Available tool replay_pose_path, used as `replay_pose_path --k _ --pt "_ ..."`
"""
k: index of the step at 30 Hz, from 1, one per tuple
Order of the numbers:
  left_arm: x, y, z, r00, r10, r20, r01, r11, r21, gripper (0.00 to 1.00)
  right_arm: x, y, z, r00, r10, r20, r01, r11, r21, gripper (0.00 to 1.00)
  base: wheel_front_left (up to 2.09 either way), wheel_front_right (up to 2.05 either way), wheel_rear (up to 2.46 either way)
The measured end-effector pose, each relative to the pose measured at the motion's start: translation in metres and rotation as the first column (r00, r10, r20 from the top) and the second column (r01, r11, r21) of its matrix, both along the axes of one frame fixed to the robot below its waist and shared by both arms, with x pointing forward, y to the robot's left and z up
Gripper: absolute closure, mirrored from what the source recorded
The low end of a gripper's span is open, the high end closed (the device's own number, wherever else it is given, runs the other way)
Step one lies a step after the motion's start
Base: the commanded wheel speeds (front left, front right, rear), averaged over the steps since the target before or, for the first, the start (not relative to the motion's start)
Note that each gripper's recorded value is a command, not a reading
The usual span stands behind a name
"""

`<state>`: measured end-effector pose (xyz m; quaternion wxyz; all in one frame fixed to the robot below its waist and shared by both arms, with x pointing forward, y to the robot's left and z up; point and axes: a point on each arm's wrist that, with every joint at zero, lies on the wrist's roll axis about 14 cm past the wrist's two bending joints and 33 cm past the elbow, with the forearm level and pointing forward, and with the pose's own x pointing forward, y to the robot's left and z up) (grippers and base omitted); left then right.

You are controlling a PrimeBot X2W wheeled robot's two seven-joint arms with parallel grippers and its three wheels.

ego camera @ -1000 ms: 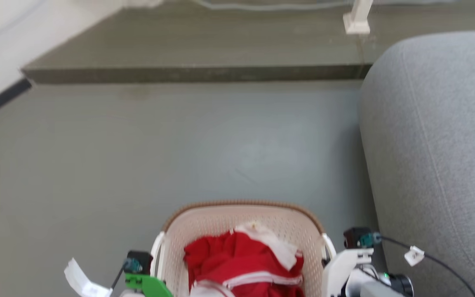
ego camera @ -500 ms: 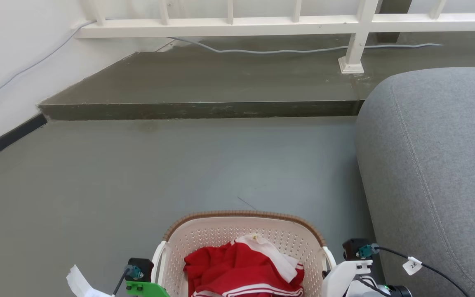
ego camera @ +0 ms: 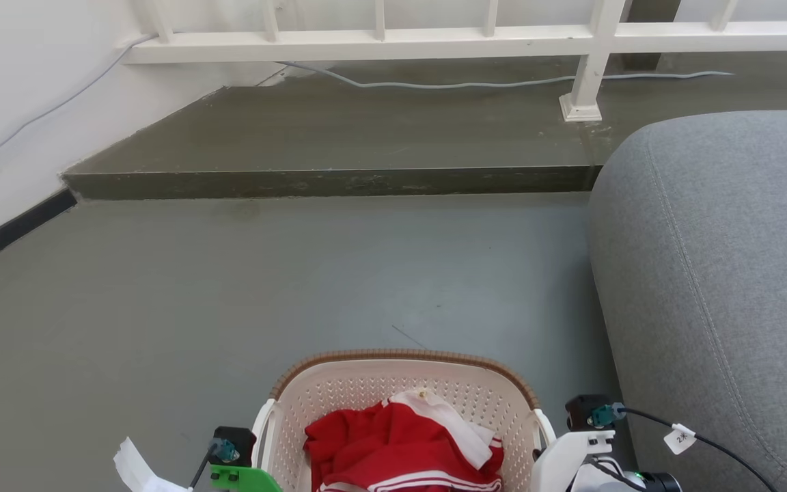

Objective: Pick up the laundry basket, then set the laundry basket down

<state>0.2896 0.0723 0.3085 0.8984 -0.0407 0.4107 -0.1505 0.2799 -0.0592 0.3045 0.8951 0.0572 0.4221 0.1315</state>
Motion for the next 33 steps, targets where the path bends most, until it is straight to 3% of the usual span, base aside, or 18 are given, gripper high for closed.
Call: replay_pose_path --k 25,33 --pt "0.001 0.0 -0.002 1.0 0.014 -0.007 -0.014 1.0 0.006 1.0 0.002 0.001 0.0 1.0 -0.005 -0.009 0.005 1.0 0.002 1.0 0.0 0.0 0.0" --pt "0.013 0.001 -0.004 0.999 0.034 -0.016 -0.034 0.999 0.004 1.0 0.029 0.003 0.007 1.0 0.005 0.023 -0.005 1.0 -0.001 1.0 0.0 0.0 0.0"
